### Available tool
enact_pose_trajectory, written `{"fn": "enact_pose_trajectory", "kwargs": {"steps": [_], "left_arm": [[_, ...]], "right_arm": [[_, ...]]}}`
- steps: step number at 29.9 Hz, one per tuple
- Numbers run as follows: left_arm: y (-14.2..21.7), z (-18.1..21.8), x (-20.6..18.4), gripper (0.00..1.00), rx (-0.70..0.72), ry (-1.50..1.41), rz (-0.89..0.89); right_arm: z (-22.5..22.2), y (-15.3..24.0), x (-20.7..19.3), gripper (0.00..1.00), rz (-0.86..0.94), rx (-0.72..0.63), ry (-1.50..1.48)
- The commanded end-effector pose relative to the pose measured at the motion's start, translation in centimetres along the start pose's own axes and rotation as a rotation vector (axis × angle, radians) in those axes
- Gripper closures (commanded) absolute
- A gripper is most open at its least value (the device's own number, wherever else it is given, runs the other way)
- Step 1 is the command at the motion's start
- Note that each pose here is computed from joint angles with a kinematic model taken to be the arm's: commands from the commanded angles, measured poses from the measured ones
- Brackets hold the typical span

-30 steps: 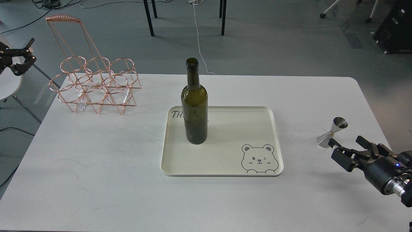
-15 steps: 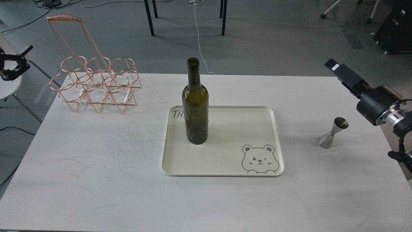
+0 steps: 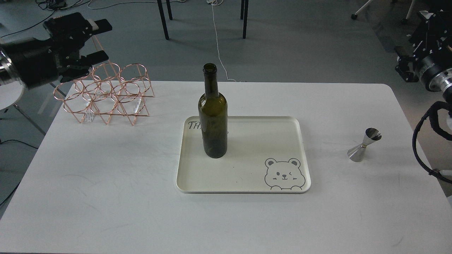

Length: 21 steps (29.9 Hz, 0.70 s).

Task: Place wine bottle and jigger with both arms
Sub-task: 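Reach the left gripper toward the neck of the green wine bottle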

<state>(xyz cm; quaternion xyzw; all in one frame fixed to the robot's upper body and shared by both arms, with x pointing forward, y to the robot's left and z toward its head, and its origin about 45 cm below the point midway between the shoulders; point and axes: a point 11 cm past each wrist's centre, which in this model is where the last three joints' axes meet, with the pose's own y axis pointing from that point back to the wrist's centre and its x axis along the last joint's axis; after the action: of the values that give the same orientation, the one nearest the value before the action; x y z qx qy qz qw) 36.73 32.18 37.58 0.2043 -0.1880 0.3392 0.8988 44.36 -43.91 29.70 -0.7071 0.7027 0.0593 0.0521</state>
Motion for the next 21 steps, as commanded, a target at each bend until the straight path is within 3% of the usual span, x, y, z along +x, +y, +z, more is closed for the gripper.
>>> {"fn": "enact_pose_trajectory", "kwargs": {"steps": [1, 11, 21], "left_arm": [[-1.6, 1.5, -2.8, 0.02, -0.009, -0.167, -0.072], [-6.4, 1.8, -7.3, 0.02, -0.001, -0.709, -0.102], [-8.8, 1.2, -10.6, 0.02, -0.033, -0.867, -0.132]], "right_arm": [[0.8, 0.2, 2.3, 0.00, -0.002, 0.001, -0.173], [1.6, 0.3, 2.9, 0.00, -0.039, 0.029, -0.261], [1.7, 0.3, 2.9, 0.00, -0.042, 0.029, -0.262]]}}
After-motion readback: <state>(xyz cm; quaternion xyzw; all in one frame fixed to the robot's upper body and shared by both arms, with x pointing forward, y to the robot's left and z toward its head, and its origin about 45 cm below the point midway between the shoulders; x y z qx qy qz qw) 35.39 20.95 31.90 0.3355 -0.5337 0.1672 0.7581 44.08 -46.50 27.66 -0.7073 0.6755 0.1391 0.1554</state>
